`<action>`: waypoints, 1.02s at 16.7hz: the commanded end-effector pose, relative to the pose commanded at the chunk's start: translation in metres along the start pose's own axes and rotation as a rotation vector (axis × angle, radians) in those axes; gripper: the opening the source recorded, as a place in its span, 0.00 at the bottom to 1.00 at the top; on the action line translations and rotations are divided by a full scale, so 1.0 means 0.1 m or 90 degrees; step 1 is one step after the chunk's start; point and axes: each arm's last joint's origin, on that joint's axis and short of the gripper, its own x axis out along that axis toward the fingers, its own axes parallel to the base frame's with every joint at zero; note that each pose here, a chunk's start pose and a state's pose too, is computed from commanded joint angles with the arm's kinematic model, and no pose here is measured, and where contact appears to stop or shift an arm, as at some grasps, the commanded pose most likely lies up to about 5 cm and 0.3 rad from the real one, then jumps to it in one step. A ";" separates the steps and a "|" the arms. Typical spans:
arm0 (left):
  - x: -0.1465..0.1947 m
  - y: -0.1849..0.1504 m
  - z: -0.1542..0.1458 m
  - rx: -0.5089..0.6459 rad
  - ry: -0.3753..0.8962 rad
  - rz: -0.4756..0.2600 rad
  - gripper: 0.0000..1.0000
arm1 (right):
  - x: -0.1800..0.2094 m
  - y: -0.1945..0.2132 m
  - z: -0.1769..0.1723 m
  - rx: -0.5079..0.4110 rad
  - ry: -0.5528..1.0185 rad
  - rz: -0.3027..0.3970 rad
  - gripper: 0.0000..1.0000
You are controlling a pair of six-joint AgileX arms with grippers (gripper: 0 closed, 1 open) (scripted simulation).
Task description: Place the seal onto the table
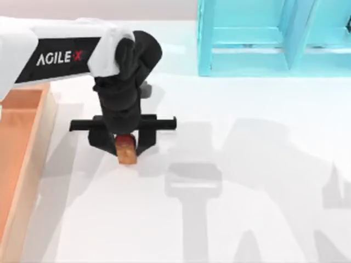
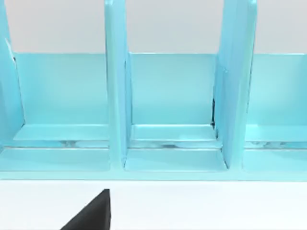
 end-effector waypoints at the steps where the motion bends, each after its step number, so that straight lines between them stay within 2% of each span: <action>1: 0.00 0.00 0.00 0.000 0.000 0.000 0.00 | 0.00 0.00 0.00 0.000 0.000 0.000 1.00; 3: 0.00 0.00 0.00 0.000 0.000 0.000 0.00 | 0.00 0.00 0.00 0.000 0.000 0.000 1.00; 16: 0.00 0.00 0.00 0.000 0.000 0.000 0.98 | 0.00 0.00 0.00 0.000 0.000 0.000 1.00; 17: 0.00 0.00 0.00 0.000 0.000 0.000 1.00 | 0.00 0.00 0.00 0.000 0.000 0.000 1.00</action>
